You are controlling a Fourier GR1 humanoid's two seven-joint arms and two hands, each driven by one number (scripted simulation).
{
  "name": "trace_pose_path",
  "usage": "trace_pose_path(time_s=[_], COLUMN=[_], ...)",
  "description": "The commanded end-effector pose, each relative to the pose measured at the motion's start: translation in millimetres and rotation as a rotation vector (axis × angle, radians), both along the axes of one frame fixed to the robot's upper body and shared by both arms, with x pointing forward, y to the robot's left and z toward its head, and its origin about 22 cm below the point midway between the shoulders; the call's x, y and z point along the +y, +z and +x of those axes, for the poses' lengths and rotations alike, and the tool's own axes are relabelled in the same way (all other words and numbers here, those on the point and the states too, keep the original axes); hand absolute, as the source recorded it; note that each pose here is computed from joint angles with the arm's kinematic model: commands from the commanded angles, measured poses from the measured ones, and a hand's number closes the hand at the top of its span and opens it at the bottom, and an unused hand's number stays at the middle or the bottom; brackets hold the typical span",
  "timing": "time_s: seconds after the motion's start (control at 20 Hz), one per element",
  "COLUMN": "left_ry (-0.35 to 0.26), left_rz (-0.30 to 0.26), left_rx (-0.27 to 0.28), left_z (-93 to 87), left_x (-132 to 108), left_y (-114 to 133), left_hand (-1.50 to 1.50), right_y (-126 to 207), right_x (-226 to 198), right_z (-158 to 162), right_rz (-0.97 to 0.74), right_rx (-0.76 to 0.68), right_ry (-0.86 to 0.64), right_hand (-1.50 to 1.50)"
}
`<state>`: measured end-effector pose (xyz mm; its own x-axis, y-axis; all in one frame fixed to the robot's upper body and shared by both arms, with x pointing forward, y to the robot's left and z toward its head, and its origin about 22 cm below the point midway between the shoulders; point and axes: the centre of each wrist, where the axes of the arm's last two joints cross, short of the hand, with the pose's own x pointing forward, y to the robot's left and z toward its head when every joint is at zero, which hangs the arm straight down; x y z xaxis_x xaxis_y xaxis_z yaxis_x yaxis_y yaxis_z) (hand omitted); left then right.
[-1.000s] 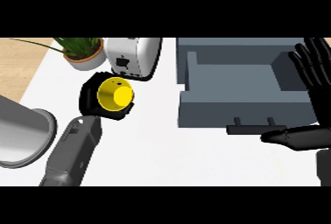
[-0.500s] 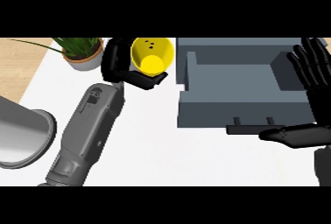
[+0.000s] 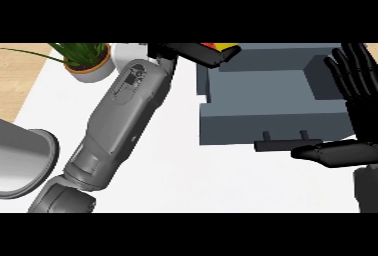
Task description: Pick up the cup, place it into the drawer and close the drawer
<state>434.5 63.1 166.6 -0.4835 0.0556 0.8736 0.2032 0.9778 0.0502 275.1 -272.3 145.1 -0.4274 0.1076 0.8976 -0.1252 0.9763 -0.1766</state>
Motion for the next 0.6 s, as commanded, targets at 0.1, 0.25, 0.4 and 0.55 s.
trace_pose_path(time_s=[0.1, 0.25, 0.4, 0.55], left_ry=[0.06, 0.108, 0.065, 0.038], left_rz=[0.101, 0.173, 0.228, 0.295], left_rx=[0.128, 0.164, 0.218, 0.282], left_z=[10.6, 9.6, 10.4, 11.7], left_x=[-25, -32, -37, -32], left_y=[8, -3, -2, -16], left_hand=[1.5, 1.5, 1.5, 1.5], right_y=[0, 2, -6, 14], right_x=[-4, 17, 7, 12], right_z=[8, 11, 9, 12], right_rz=[-0.003, -0.001, -0.001, -0.014], right_rx=[0.001, -0.026, -0.023, -0.047], right_ry=[0.028, 0.054, 0.056, 0.079], right_hand=[-1.5, -1.5, -1.5, -1.5])
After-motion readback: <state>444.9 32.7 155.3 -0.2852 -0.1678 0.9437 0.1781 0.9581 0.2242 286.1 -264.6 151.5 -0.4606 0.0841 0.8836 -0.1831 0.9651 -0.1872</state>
